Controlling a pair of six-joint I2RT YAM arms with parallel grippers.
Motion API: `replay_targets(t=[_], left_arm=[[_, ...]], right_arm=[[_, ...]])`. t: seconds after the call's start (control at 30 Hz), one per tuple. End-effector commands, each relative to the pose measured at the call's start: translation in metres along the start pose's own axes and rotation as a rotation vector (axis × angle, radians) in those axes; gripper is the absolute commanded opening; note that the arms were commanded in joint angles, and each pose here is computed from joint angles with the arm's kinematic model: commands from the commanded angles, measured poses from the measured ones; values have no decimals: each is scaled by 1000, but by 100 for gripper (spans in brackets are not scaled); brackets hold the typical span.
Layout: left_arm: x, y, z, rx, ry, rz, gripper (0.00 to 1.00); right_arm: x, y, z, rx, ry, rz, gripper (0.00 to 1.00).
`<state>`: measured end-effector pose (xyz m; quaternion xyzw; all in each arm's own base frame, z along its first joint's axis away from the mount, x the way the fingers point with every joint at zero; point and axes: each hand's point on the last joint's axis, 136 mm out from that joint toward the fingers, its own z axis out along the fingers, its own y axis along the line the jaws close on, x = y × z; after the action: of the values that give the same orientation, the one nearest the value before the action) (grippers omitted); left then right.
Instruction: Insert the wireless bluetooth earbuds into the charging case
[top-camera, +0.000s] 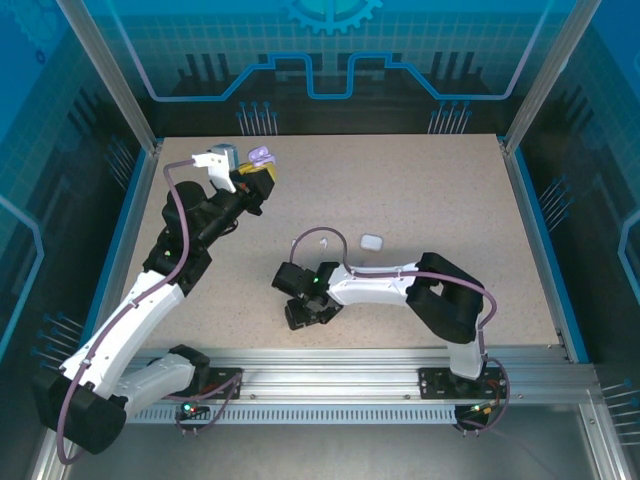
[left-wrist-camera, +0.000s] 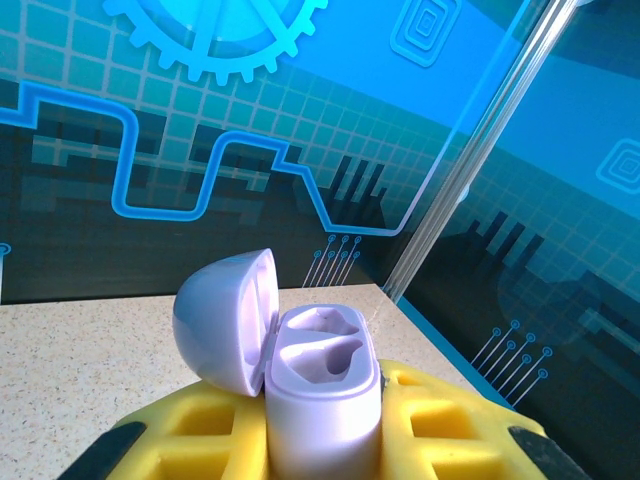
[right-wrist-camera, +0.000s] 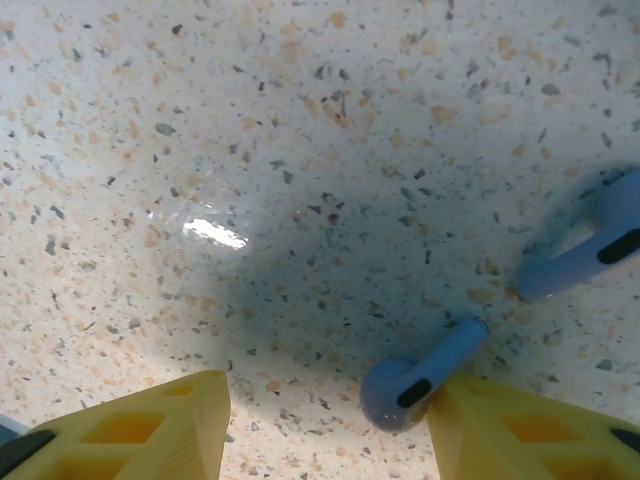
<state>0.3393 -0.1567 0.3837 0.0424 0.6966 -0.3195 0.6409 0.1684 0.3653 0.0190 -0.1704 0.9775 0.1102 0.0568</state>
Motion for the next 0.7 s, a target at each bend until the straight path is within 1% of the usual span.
replay_targets(t=[0.0, 0.17, 0.3, 0.47, 0.67], left_arm=[[-11, -5, -6, 26, -41, -5, 0], [-12, -6, -6, 26, -43, -4, 0], [-13, -6, -7, 27, -43, -5, 0], [-16, -7, -7, 29, -47, -3, 0], [-18, -9, -8, 32, -50, 0, 0]], right_arm=[[12, 25, 11, -64, 51, -14, 54], [4, 50, 8, -140, 44, -43, 54], [-6, 60, -6, -168, 10, -63, 53], [-15, 48, -28, -144, -47, -84, 50], [-31, 30, -30, -105, -80, -122, 50]])
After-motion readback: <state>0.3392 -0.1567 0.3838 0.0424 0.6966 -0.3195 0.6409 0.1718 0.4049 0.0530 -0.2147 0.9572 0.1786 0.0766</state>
